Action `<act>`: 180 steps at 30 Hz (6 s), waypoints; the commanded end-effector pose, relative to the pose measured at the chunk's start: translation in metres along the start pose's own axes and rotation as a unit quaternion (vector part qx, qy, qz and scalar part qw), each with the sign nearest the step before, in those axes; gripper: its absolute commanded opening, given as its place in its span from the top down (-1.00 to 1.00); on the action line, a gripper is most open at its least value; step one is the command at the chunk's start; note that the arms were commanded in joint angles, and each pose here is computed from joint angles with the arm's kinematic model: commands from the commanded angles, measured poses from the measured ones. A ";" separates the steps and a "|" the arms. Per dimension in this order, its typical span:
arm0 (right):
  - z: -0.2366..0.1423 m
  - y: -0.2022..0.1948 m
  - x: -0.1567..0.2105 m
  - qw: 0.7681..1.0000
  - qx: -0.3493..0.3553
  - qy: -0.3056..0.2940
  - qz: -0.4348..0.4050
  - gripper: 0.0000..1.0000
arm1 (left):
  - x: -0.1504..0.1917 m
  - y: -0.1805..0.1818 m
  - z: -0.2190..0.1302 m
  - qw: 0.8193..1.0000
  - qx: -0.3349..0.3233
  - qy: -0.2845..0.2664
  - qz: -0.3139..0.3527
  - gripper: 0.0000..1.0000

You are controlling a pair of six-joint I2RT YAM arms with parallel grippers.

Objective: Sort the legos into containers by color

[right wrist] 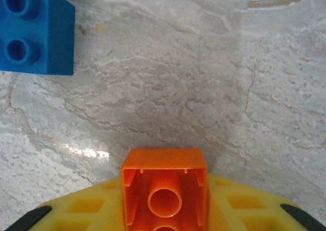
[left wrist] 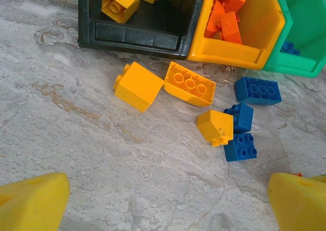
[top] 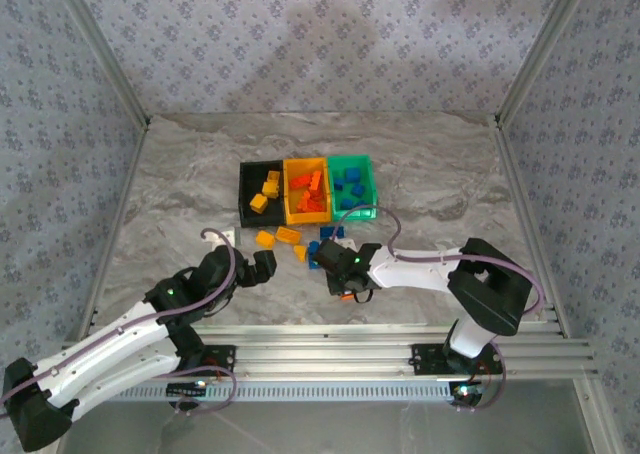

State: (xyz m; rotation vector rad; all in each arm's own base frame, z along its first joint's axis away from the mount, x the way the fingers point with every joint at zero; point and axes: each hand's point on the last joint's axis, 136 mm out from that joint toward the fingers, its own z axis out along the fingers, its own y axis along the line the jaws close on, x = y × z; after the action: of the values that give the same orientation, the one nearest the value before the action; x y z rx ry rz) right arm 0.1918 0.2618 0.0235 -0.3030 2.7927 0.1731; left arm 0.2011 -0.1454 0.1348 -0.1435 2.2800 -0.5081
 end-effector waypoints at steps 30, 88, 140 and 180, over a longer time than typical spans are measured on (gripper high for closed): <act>-0.022 0.054 -0.306 0.969 -0.132 -0.200 0.063 -0.23 | -0.001 0.012 -0.007 1.000 -0.012 -0.008 -0.024 -0.99; -0.134 -0.032 -0.145 0.941 -0.155 -0.282 0.108 -0.47 | -0.003 0.070 0.103 0.971 -0.217 0.089 0.040 -0.30; -0.128 -0.059 -0.116 0.940 -0.136 -0.275 0.149 -0.49 | -0.165 -0.014 0.128 0.990 -0.144 0.010 0.013 0.25; -0.024 0.039 -0.079 0.984 -0.132 -0.118 0.031 -0.53 | 0.002 -0.016 0.039 0.998 0.014 0.047 -0.042 -0.99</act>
State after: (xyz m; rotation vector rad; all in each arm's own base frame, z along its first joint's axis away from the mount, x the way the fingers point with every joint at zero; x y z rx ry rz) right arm 0.2454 0.2960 0.0732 -0.1960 2.5510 0.5583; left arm 0.2260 -0.1732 0.1018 -0.1314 2.4299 -0.5344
